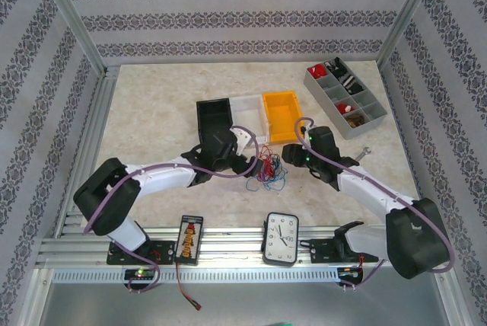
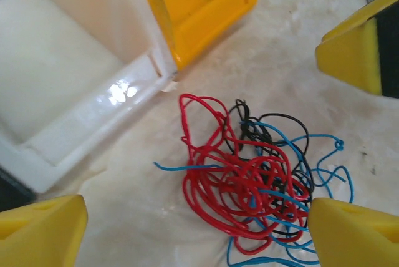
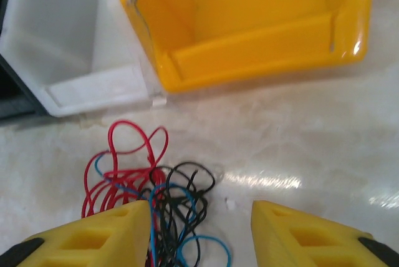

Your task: Untangle the cables

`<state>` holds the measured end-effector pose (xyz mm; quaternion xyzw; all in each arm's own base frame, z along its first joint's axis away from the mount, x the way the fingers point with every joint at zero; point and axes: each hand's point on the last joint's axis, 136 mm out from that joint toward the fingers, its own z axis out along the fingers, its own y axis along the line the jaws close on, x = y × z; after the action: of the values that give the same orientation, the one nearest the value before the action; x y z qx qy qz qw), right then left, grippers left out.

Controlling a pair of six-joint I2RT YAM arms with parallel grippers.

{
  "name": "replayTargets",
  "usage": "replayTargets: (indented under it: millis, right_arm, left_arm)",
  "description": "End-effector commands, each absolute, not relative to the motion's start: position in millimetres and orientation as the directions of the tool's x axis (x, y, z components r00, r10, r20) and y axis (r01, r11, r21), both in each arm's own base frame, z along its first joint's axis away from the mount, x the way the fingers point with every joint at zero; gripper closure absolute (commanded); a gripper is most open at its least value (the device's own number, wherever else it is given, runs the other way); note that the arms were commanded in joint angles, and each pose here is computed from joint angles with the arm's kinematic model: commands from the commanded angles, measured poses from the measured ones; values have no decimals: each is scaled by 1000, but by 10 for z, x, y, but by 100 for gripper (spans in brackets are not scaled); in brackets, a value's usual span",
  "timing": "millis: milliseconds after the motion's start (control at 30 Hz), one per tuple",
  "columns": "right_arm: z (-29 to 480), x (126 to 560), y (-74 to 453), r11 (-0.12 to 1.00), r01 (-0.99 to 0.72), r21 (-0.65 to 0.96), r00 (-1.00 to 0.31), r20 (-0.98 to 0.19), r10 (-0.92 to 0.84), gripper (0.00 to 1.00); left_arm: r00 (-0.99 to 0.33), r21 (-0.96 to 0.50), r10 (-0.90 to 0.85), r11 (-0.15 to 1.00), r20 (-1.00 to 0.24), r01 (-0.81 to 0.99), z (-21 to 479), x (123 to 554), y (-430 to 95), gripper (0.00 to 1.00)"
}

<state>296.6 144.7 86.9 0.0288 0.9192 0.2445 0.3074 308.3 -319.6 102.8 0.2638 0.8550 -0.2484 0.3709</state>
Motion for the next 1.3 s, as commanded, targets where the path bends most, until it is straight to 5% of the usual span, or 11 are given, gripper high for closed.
replayTargets:
  millis: [0,533,967,1100,1267]
  right_arm:
    - [790,2825,1553,839,-99,535,-860,-470,198,57]
    - [463,2625,1533,839,-27,544,-910,-361,204,63]
    - [391,2621,1564,829,-25,559,-921,-335,198,89]
    - [408,2656,1537,830,-10,558,-915,-339,217,99]
    - [466,2755,1387,830,59,555,-885,-355,300,100]
  left_arm:
    - [-615,-316,264,671,-743,670,1075,3017,-3429,13]
    - [-652,-319,264,705,-711,633,768,3301,-3709,25]
    - [-703,-364,265,706,-661,608,552,3294,-3787,38]
    - [-706,-361,263,712,-658,602,536,3318,-3795,51]
    - [-724,-344,262,745,-638,572,437,3375,-3767,80]
